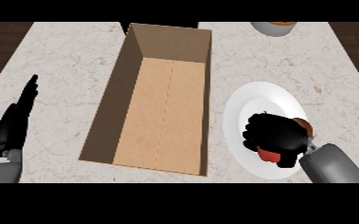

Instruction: Pick the bell pepper from the plate and place it in the cardboard box

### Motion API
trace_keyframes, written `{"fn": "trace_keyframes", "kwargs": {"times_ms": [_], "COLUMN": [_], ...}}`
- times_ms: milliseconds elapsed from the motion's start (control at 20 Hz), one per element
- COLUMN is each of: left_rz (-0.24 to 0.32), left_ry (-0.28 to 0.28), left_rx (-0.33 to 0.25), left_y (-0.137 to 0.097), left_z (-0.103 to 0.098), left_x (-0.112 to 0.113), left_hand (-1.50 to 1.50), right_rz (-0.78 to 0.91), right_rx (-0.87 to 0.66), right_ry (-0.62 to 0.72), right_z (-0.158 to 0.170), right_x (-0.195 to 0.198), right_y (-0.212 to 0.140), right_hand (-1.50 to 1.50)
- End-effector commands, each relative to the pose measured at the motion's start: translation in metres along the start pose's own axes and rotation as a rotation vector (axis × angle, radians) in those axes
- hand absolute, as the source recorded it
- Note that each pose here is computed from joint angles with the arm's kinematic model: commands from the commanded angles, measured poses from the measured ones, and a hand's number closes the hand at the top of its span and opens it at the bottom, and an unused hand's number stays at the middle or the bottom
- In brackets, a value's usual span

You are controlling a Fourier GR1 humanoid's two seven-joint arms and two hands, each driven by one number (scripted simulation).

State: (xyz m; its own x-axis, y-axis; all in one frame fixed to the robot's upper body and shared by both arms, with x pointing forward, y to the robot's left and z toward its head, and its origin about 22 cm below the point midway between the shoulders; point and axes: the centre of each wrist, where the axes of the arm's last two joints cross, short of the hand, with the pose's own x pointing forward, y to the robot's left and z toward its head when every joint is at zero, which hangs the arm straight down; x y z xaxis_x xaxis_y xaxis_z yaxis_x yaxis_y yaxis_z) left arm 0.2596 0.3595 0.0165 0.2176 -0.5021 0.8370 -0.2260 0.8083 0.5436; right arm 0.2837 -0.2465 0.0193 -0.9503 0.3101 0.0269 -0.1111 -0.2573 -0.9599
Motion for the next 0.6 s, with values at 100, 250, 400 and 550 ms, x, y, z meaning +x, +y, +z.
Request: {"fn": "trace_keyframes", "kwargs": {"times_ms": [100, 250, 400, 550], "left_rz": [0.006, -0.004, 0.015, 0.000], "left_ry": [-0.010, -0.021, -0.035, -0.021], "left_rx": [0.005, -0.011, -0.028, -0.023], "left_y": [-0.012, 0.000, 0.007, -0.008], "left_z": [-0.013, -0.012, -0.014, -0.011], "left_x": [0.003, 0.008, 0.011, 0.003], "left_hand": [0.00, 0.00, 0.00, 0.00], "right_rz": [-0.055, -0.197, -0.203, -0.196], "right_rx": [-0.200, -0.242, -0.311, -0.404], "right_ry": [0.155, 0.370, 0.489, 0.460], "right_z": [-0.001, 0.014, 0.038, 0.036], "right_x": [-0.036, -0.075, -0.109, -0.124], "right_y": [-0.028, -0.038, -0.062, -0.090], "right_hand": [1.50, 1.50, 1.50, 1.50]}}
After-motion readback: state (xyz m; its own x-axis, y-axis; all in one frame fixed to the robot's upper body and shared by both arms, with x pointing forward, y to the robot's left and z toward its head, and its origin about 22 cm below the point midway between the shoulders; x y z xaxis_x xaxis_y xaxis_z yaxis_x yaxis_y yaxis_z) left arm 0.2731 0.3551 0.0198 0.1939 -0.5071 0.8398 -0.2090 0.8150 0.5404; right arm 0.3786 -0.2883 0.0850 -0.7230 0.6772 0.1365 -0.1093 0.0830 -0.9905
